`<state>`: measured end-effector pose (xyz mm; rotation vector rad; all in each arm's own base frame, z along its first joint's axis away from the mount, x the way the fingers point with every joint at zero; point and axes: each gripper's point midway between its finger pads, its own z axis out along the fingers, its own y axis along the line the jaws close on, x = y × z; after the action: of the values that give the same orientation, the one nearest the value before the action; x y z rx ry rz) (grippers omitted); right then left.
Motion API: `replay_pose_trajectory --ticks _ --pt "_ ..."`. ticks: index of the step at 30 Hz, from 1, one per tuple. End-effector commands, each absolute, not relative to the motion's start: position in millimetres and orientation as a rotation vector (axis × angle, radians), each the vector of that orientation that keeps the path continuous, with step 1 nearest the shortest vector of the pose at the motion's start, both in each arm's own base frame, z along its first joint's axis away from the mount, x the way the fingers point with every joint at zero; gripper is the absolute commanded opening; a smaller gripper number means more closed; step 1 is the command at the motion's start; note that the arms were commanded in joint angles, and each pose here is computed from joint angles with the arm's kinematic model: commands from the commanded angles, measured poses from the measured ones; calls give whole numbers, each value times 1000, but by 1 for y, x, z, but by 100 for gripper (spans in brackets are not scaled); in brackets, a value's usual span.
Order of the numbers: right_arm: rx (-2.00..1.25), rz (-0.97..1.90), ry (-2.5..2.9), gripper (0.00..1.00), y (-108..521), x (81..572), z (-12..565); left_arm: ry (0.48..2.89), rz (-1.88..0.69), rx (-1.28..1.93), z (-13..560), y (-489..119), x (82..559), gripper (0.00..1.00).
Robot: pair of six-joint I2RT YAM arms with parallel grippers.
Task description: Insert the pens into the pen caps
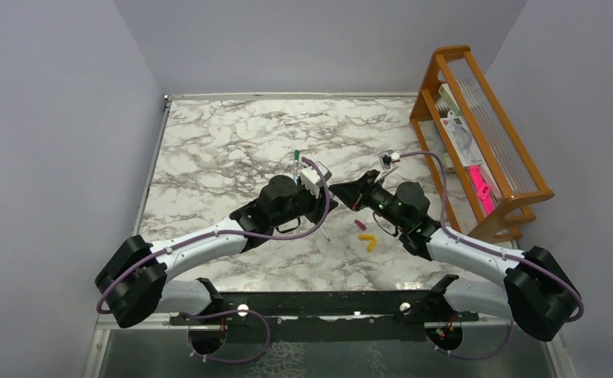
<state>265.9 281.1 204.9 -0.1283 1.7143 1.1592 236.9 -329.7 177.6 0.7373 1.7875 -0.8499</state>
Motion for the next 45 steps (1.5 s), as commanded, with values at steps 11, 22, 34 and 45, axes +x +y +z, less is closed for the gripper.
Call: replay_pose_trajectory --ticks 11,22,34,45 --pt "-160 1204 1637 2 282 258 231 1788 -871 791 164 -335 232 0" --pt "-162 577 1948 51 222 293 177 1885 -705 609 150 -306 269 0" --pt "-220 504 2310 1 213 261 81 1949 -703 502 134 -287 277 0" --pt "-227 537 2414 2 215 244 48 1961 -693 505 129 -284 279 0"
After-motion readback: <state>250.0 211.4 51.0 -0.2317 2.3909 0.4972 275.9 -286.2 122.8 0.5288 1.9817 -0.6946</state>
